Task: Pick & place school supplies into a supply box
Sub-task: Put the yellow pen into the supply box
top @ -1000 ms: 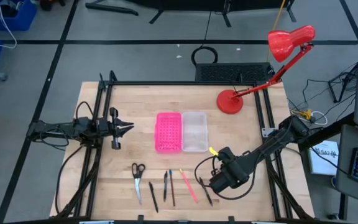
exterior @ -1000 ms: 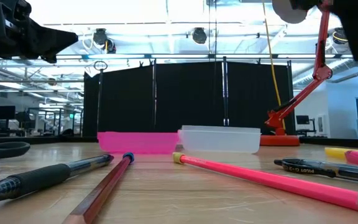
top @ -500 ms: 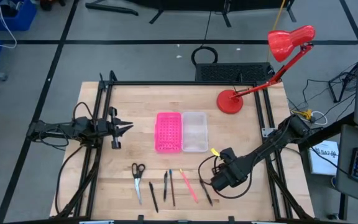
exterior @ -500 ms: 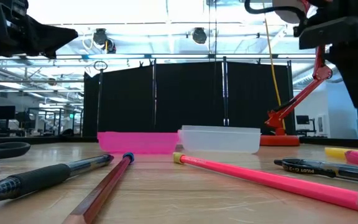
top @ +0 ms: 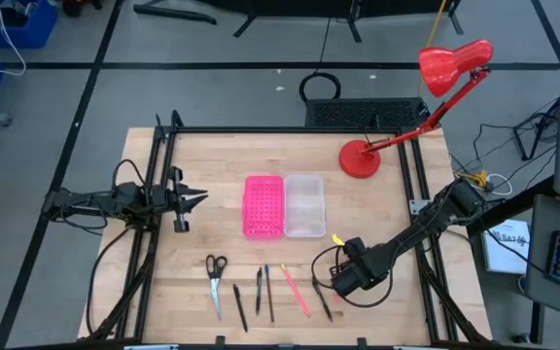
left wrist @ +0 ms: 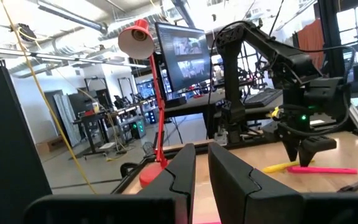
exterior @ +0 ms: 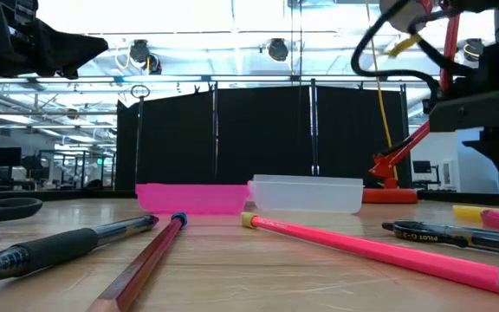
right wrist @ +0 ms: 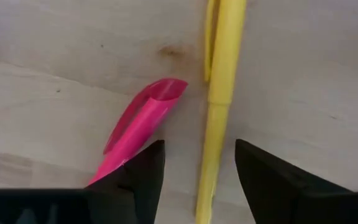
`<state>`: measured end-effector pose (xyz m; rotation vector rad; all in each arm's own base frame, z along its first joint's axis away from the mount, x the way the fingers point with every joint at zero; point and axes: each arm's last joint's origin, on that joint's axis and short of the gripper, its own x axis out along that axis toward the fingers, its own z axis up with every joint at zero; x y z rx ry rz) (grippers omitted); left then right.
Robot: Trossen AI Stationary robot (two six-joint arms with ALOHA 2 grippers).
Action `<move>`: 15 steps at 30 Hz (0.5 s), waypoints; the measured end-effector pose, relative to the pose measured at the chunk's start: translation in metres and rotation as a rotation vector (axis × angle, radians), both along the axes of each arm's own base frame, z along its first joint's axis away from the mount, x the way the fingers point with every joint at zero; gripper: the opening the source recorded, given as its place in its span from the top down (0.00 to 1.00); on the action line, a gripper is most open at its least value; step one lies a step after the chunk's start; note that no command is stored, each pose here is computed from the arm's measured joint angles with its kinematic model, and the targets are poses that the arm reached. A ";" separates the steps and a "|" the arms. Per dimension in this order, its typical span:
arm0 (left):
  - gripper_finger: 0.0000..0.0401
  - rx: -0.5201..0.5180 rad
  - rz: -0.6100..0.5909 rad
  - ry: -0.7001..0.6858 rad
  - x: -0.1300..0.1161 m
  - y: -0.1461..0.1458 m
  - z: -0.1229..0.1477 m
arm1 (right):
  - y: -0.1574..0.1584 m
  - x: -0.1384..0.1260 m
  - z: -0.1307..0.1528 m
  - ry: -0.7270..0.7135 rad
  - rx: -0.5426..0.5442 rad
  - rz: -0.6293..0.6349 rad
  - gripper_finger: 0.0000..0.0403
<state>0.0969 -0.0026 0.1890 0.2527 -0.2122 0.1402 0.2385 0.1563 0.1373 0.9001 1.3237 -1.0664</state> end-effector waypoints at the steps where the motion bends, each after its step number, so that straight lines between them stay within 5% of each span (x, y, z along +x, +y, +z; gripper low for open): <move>1: 0.87 0.000 0.000 0.000 0.000 0.000 0.000 | -0.001 -0.001 -0.003 0.001 0.015 0.006 0.56; 15: 0.87 -0.030 -0.007 0.000 0.000 0.000 0.000 | -0.009 -0.019 -0.027 0.076 0.076 0.062 0.83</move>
